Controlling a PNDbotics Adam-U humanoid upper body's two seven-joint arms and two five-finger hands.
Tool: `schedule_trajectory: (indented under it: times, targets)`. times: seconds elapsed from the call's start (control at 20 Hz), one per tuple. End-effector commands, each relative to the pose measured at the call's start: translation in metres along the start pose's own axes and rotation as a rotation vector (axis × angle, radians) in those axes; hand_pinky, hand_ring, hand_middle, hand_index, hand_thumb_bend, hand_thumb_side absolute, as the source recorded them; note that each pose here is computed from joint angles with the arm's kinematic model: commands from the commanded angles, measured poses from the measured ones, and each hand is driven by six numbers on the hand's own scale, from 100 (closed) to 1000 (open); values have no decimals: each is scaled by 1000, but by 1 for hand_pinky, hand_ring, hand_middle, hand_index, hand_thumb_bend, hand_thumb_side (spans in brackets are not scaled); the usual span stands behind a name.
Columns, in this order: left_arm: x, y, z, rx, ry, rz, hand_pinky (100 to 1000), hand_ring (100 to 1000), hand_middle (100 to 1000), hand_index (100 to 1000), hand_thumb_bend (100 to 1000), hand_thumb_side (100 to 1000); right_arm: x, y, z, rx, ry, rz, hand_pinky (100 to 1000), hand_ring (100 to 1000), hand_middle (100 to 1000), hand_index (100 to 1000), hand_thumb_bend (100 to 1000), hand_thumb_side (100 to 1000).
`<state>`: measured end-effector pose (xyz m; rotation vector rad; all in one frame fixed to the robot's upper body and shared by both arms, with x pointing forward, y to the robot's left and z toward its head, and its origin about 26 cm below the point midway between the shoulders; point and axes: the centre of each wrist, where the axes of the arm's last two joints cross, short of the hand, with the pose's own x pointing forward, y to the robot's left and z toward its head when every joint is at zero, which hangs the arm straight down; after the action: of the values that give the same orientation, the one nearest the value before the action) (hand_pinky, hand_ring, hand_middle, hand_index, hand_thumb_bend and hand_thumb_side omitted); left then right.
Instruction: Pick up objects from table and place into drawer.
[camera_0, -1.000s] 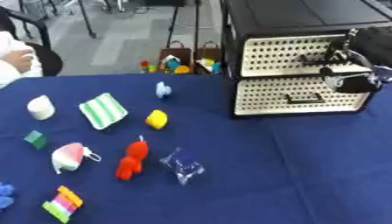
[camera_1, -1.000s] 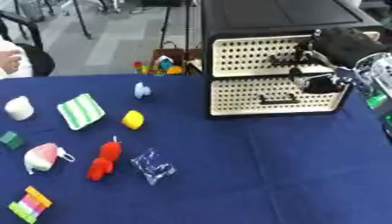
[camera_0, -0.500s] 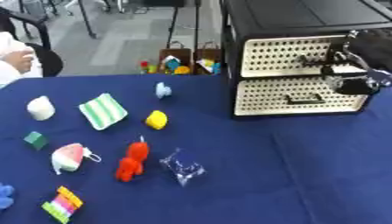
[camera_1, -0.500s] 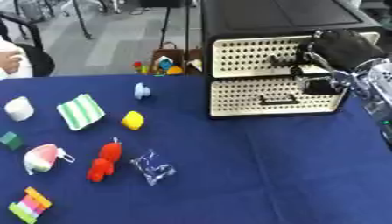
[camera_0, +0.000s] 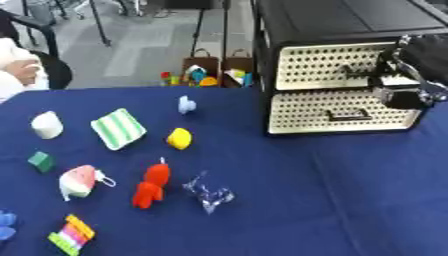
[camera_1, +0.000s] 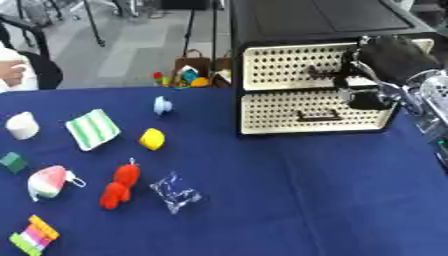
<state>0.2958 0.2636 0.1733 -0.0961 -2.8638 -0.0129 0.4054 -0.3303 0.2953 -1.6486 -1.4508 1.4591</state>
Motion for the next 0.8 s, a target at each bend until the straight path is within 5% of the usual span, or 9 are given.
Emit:
schedule_trajectory:
  times: [0.05,0.8]
  targets:
    - [3,0,-6,-9,-22,2,615,792,742,890,101,914,-10,-10,2,-27,15,16,100,100,100,517,164,277]
    - [3,1,-6,-9,-20,2,614,787,742,890,100,914,-10,-15,10,-51,14,-3,100,100,100,504,152,188]
